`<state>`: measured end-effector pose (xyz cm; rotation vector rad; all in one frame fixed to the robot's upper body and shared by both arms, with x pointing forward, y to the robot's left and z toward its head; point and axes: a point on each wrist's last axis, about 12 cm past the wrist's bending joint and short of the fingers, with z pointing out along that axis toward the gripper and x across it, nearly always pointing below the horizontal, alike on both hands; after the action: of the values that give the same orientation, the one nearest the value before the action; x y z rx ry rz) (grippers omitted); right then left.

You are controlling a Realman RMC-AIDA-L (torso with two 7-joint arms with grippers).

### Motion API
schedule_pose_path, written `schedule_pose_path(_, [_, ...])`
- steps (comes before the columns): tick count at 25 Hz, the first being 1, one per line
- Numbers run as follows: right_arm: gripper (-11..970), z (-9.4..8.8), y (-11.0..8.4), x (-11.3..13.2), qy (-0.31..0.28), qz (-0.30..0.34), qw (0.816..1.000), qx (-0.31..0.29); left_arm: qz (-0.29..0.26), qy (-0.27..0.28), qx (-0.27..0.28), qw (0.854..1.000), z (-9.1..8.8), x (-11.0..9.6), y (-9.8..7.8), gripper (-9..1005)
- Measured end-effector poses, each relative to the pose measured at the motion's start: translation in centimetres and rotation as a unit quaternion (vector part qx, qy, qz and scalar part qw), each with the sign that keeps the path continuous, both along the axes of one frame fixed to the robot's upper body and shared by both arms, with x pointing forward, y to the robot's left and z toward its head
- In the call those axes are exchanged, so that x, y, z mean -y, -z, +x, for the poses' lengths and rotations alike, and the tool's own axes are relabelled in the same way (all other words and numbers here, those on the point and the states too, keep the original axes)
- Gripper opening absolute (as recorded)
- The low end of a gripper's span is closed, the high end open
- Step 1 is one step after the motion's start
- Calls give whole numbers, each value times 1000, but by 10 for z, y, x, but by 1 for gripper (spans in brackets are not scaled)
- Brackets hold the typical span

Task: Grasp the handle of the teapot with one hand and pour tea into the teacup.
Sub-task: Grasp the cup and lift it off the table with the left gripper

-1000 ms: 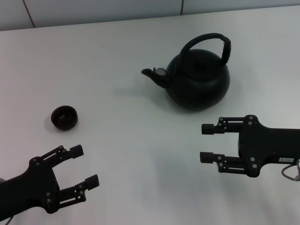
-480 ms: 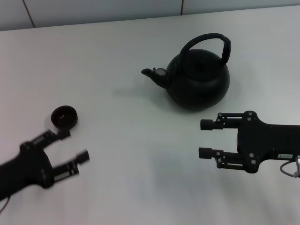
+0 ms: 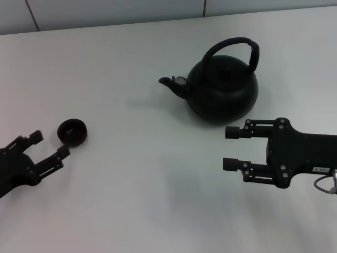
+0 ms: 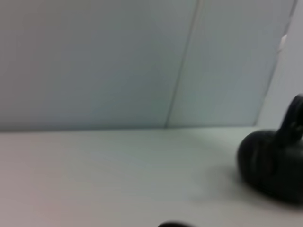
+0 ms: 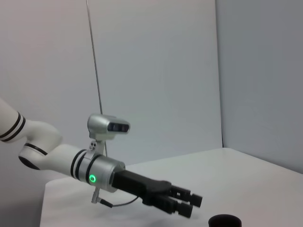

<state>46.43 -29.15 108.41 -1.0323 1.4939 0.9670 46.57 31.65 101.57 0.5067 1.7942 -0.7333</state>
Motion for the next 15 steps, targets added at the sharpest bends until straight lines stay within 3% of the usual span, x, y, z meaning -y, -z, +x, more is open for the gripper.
schedule_pose_path(4, [593, 2, -1, -1, -2, 1, 1000, 3, 32, -30, -23, 999, 2, -6, 9, 862])
schedule_pose_path(15, [593, 5, -4, -2, 0, 8, 1000, 9, 43, -39, -41, 998, 12, 1, 16, 862])
